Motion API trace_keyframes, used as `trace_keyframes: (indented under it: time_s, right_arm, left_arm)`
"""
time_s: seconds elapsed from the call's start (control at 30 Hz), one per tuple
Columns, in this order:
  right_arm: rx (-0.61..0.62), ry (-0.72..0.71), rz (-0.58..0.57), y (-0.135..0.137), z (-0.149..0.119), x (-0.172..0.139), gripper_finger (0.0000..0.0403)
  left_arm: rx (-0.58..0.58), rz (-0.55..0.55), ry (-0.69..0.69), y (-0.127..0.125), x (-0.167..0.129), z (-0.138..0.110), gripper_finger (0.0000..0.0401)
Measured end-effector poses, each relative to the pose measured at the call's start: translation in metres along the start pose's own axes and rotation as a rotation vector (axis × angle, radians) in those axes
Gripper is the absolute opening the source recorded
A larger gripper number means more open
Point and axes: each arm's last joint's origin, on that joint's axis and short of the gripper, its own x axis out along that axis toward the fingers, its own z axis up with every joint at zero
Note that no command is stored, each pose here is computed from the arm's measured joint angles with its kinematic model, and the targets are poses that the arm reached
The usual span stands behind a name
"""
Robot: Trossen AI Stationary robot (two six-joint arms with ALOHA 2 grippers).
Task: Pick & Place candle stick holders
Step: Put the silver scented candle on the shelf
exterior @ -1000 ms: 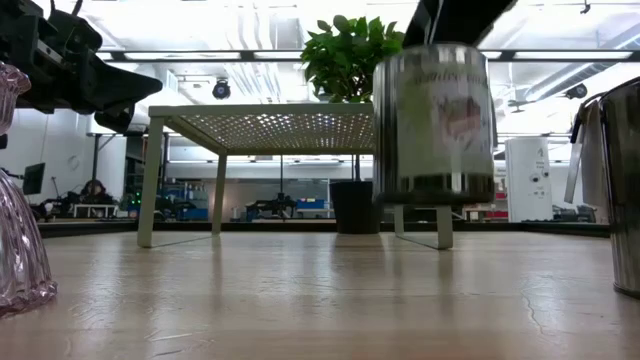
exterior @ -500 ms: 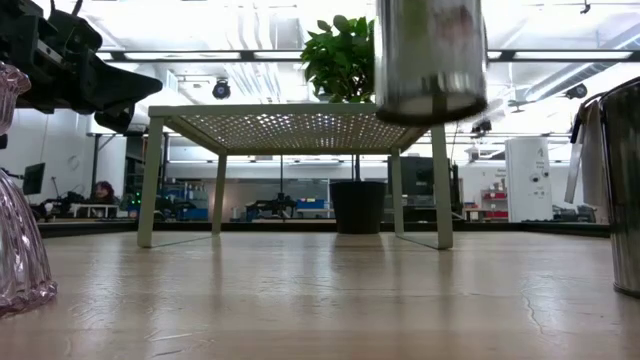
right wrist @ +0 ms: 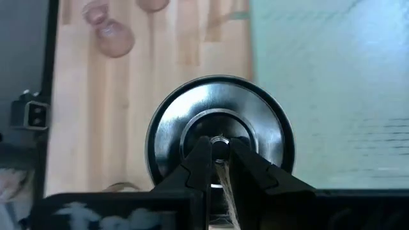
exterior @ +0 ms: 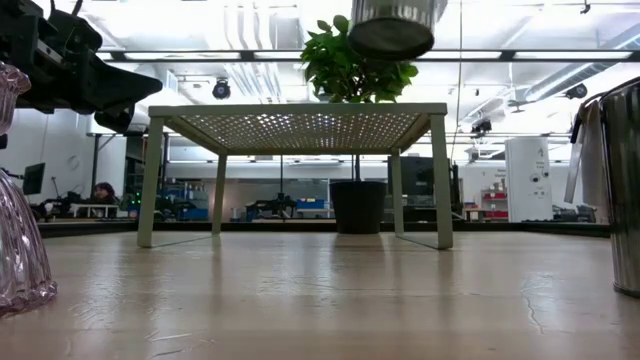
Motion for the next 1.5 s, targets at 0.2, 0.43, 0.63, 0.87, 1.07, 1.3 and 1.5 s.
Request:
trace_keyframes:
  time_s: [0.2,0.43,0.63,0.87,1.07,1.3,1.5]
  right_arm:
    - [-0.011,-0.013,-0.05,-0.034,0.009,-0.007,0.0034]
    - [0.037,0.037,-0.134,-0.088,0.011,-0.004,0.0034]
    - [0.072,0.061,-0.17,-0.132,0.009,-0.002,0.0034]
    - [0.135,0.075,-0.172,-0.168,0.004,0.0,0.0034]
    - [0.143,0.055,-0.14,-0.179,0.002,0.01,0.0034]
    - [0.137,0.08,-0.118,-0.179,-0.003,0.03,0.0034]
    - [0.154,0.08,-0.128,-0.187,-0.007,0.039,0.0034]
  left_arm:
    - [0.0,0.0,-0.001,0.0,0.0,0.0,0.001]
    - [0.0,0.0,0.0,0.0,0.0,0.0,0.001]
    - [0.0,0.0,0.0,0.0,0.0,0.0,0.001]
    - [0.0,0.0,0.0,0.0,0.0,0.0,0.001]
    - [0.0,0.0,-0.001,0.0,0.0,0.0,0.001]
    - [0.0,0.0,0.0,0.0,0.0,0.0,0.001]
    - [0.0,0.0,-0.001,0.0,0.0,0.0,0.001]
